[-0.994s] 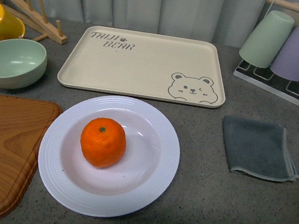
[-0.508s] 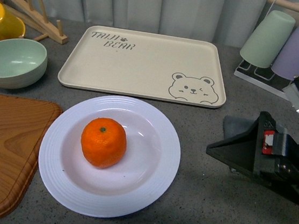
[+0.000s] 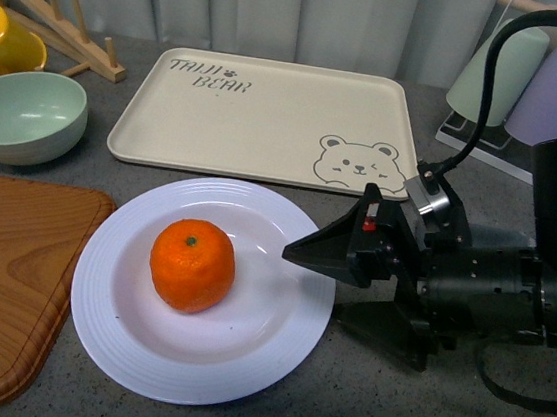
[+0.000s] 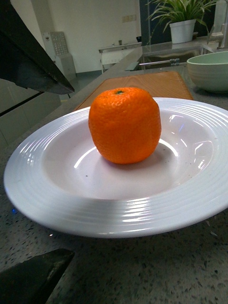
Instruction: Place orange and plate with both arms
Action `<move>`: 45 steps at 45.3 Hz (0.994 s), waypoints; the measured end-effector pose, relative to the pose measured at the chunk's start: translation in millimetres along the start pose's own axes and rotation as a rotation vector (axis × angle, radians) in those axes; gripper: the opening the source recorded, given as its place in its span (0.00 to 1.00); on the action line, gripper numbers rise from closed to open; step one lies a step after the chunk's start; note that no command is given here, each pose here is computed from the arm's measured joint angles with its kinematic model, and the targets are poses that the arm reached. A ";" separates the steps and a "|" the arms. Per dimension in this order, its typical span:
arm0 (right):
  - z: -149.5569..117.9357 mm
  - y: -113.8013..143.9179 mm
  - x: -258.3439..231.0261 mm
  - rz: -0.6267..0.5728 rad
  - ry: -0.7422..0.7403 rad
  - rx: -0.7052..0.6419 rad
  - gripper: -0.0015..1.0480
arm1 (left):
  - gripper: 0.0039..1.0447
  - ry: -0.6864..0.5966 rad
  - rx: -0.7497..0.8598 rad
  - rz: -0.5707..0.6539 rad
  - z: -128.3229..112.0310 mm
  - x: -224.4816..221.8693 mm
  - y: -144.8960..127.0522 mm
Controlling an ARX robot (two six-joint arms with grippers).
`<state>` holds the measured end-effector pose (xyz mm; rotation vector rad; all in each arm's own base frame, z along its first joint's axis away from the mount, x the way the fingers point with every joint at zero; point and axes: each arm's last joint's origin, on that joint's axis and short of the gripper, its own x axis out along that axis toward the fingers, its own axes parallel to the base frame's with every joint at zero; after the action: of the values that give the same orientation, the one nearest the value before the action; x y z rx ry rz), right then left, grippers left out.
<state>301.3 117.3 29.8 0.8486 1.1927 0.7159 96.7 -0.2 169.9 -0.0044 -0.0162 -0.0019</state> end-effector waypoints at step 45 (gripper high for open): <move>7.9 -10.0 33.4 -0.066 0.061 0.105 0.03 | 0.94 0.000 0.000 0.000 0.0 0.0 0.0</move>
<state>317.0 138.9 6.0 0.8755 1.3162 0.6336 96.7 -0.2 169.9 -0.0044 -0.0162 -0.0023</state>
